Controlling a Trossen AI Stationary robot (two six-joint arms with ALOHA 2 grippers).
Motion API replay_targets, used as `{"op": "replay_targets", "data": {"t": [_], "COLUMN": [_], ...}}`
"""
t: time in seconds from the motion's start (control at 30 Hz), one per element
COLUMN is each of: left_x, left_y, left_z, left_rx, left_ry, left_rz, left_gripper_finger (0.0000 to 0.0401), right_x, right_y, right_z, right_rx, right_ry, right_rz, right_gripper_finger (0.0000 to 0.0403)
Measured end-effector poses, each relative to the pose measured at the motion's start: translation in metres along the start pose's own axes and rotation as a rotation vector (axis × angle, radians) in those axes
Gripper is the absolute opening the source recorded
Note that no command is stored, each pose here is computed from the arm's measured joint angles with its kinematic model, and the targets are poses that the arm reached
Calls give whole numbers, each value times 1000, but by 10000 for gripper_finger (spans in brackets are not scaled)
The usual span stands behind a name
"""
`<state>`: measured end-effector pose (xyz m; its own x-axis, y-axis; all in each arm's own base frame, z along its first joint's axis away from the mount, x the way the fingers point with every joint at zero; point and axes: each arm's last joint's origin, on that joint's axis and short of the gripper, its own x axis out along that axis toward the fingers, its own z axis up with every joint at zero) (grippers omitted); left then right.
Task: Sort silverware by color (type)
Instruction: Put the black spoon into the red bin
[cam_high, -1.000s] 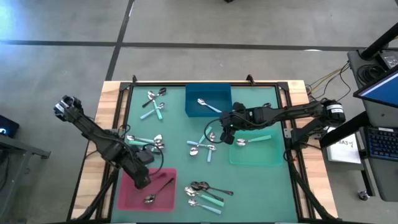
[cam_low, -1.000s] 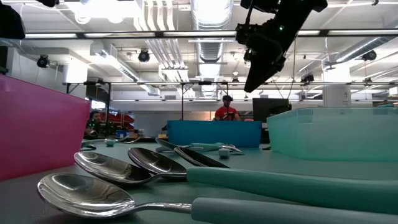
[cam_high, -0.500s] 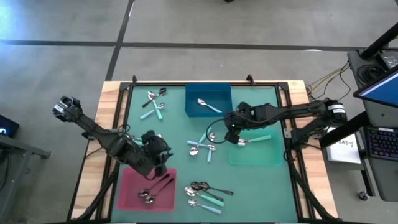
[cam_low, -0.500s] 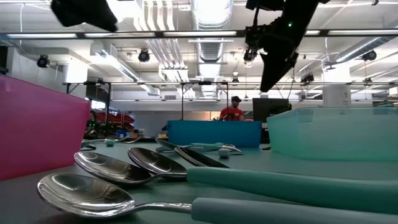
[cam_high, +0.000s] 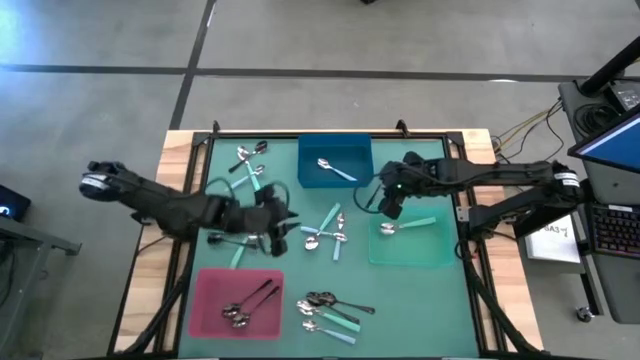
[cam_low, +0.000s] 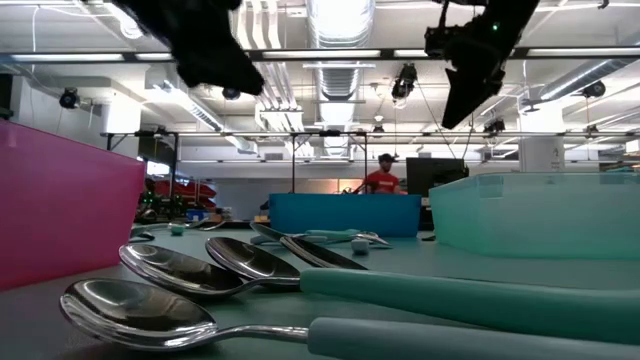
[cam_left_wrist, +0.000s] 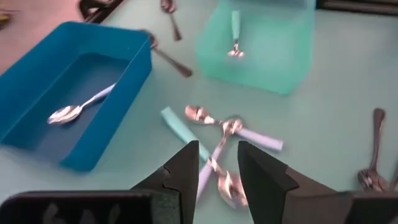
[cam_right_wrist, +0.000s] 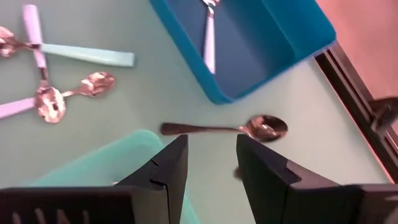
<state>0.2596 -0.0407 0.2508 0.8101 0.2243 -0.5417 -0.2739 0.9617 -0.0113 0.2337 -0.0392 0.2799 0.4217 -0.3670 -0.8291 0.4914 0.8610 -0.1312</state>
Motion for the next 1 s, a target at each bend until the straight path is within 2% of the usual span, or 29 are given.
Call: {"op": "replay_targets", "data": {"t": [0.23, 0.33, 0.43, 0.6, 0.7, 0.77, 0.9, 1.0], "left_x": [29, 30, 28, 26, 24, 23, 22, 21], "left_y": [59, 69, 69, 70, 72, 74, 76, 75], "left_z": [6, 7, 11, 23, 31, 35, 39, 40], "left_rx": [-53, -17, 59, 133, 105, 45, 5, 32], "left_ry": [-149, -216, -266, -324, -341, -323, -227, -228], "left_rz": [-238, -311, -365, -319, -209, -146, -121, -124], "left_gripper_finger": [90, 86, 84, 84, 84, 84, 84, 84], "right_x": [23, 30, 35, 45, 53, 60, 77, 88], "right_y": [-16, -24, -35, -55, -63, -66, -69, -69], "right_z": [-17, -20, -22, -26, -30, -35, -51, -59], "right_rx": [12, -29, -71, -185, -249, -292, -390, -467], "right_ry": [91, 127, 159, 243, 288, 319, 407, 459], "right_rz": [-58, -80, -101, -119, -73, -15, 65, 86], "right_gripper_finger": [128, 127, 128, 127, 128, 127, 127, 127]}}
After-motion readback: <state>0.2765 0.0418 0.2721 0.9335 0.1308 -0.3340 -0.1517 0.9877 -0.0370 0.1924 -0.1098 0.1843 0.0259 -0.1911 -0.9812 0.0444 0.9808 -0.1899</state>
